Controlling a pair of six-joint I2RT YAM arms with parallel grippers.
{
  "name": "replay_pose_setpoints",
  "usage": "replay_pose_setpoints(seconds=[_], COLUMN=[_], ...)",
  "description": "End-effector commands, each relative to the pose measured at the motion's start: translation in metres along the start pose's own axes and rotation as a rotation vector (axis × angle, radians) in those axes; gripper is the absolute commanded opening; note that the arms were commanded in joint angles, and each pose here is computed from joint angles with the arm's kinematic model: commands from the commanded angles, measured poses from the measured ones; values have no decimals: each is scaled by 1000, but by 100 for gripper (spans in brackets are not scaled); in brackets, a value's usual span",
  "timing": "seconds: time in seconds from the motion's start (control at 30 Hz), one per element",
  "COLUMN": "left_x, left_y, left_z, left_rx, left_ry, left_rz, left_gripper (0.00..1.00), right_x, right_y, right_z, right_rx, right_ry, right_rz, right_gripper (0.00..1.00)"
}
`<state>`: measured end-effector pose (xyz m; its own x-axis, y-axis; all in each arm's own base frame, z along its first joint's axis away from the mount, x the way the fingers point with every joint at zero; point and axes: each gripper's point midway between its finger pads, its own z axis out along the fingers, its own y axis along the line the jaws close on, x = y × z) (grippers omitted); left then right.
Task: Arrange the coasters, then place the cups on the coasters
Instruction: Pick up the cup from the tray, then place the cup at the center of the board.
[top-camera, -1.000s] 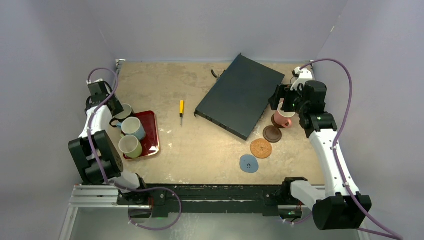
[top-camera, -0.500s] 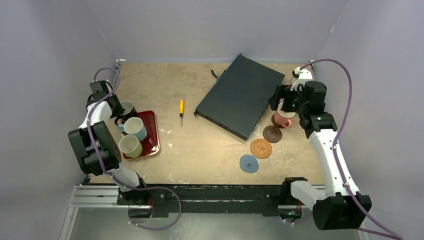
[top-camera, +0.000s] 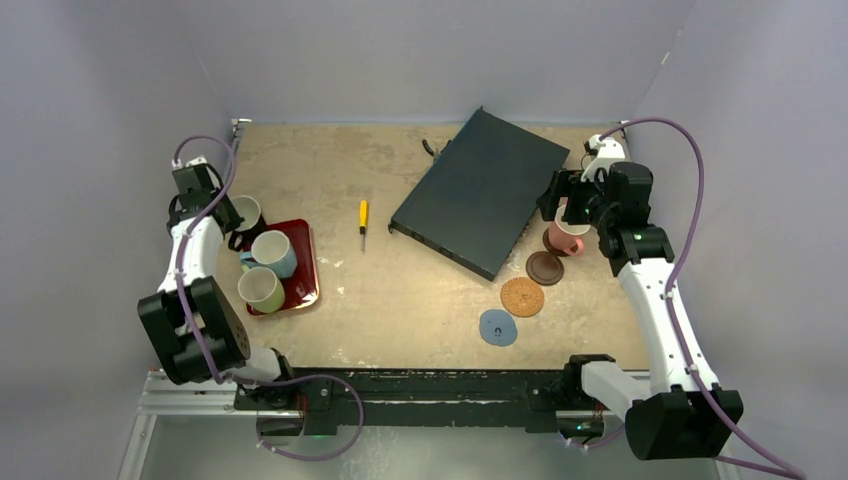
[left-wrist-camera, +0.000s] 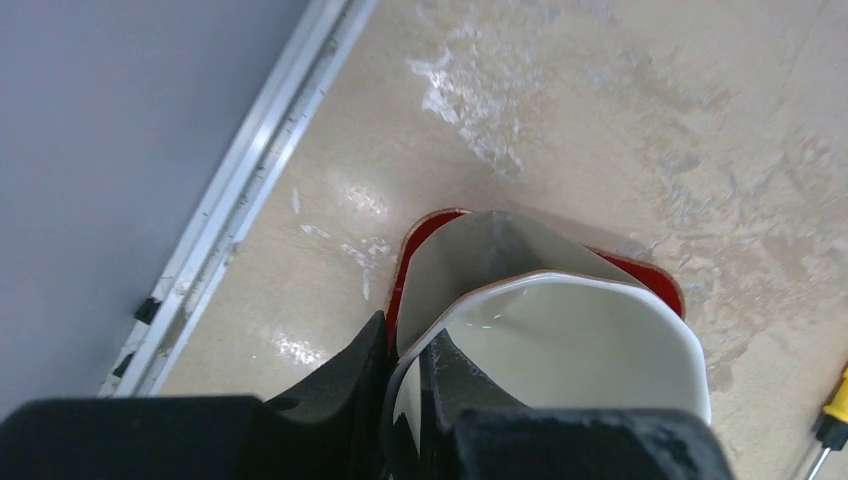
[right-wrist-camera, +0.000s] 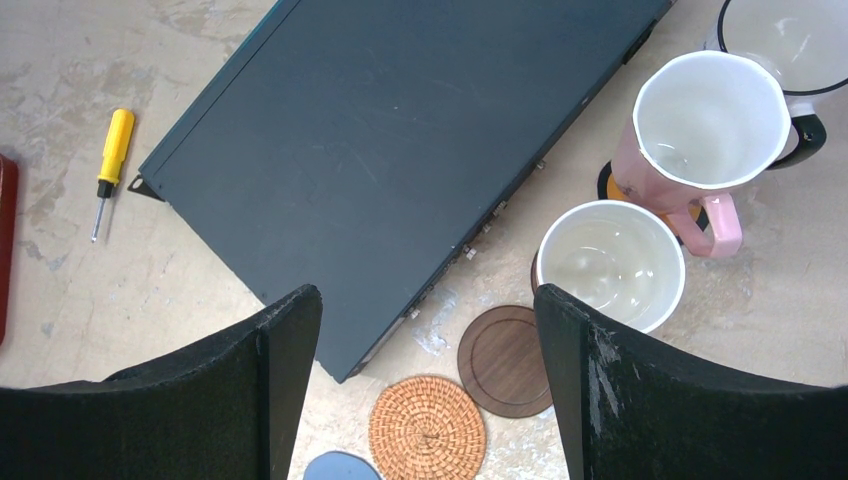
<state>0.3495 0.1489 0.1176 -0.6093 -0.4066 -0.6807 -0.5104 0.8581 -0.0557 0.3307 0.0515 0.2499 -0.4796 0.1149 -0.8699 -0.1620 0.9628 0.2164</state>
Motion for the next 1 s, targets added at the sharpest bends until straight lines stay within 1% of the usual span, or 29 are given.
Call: replay_pose_setpoints(seconds=[0.0, 0.1, 0.27, 0.37, 0.5, 0.57, 0.63, 0.77, 0.8, 0.87, 0.97], left_x=[-67, -77, -106, -122, -124, -118, -107, -71, -53, -28, 10], left_y=[4, 6, 2, -12, -51, -71, -91, -132, -149, -167, -182], left_z=[-42, -54, -81, -97, -113, -116, -119, -127, -130, -134, -140], left_rx=[-28, -44, -25, 22, 60, 109, 170, 235, 263, 291, 294], left_ry=[-262, -293, -359, -382, -382, -357, -328, -269, -239, -193, -133], left_rz=[-109, -160, -244, -273, -240, -248, -258, -239, -224, -237, -253], left_gripper=[0, 0, 0, 0, 0, 0, 0, 0, 0, 0, 0], right_x=[-14, -14, -18, -21, -27, -27, -24, -22, -24, -20, -13], right_y=[4, 4, 5, 6, 12, 21, 41, 77, 83, 104, 132], right_z=[-6, -7, -9, -10, -12, -12, -12, -12, -10, -7, 0], right_rx=[-11, -10, -10, -14, -45, -94, -212, -406, -422, -432, -421], right_ry=[-52, -53, -61, -71, -90, -90, -71, -60, -67, -54, -20], right_rz=[-25, -27, -27, -30, -30, -22, -12, 90, 101, 91, 84], right_gripper=[81, 81, 82, 82, 82, 82, 81, 78, 77, 77, 78])
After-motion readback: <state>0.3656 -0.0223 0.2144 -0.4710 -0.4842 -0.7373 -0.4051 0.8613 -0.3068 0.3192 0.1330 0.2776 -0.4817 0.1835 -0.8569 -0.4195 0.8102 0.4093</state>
